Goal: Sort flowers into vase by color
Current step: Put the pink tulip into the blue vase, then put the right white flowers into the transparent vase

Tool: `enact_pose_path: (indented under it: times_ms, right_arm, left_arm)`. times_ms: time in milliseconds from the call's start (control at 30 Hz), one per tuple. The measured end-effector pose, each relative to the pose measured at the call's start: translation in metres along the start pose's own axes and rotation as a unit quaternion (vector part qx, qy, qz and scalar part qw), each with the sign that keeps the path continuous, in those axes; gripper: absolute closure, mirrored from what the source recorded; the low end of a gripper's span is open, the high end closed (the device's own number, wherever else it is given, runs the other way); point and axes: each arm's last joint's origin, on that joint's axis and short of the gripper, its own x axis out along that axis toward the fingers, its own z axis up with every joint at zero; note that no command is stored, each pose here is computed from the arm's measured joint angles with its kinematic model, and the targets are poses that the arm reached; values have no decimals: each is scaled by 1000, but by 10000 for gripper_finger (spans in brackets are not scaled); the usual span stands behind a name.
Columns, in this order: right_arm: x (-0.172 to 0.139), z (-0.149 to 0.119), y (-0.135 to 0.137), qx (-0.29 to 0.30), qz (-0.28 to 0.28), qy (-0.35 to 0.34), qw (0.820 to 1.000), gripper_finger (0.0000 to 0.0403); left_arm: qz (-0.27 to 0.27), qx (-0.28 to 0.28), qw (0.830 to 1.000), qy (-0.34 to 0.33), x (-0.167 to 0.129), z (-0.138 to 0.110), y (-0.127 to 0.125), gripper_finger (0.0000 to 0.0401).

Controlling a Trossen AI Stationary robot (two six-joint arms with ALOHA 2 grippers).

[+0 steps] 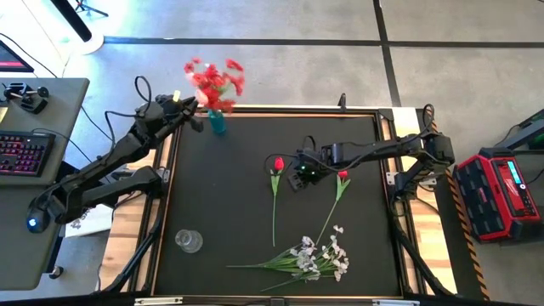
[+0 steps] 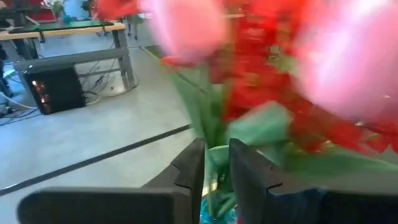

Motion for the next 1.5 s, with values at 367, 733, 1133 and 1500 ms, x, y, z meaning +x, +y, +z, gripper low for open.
enact_pose_path:
  times_ms: [367,733,1133,1500]
  right_arm:
    - [0,0,0,0,4,5,1000,214]
    - [0,0,0,5,-1,-2,1000,214]
    - [-1,13,5,11,37,-48,998,214]
    - [28,13,23,36,89,-61,993,214]
  left_arm:
    - [-7,-17,1000,5,-2,-1,0,325]
    - [-30,-19,995,98,-30,-9,5,325]
    - [-116,-81,968,207,-41,-24,-1,325]
    - [-195,-78,945,251,-47,-30,-17,325]
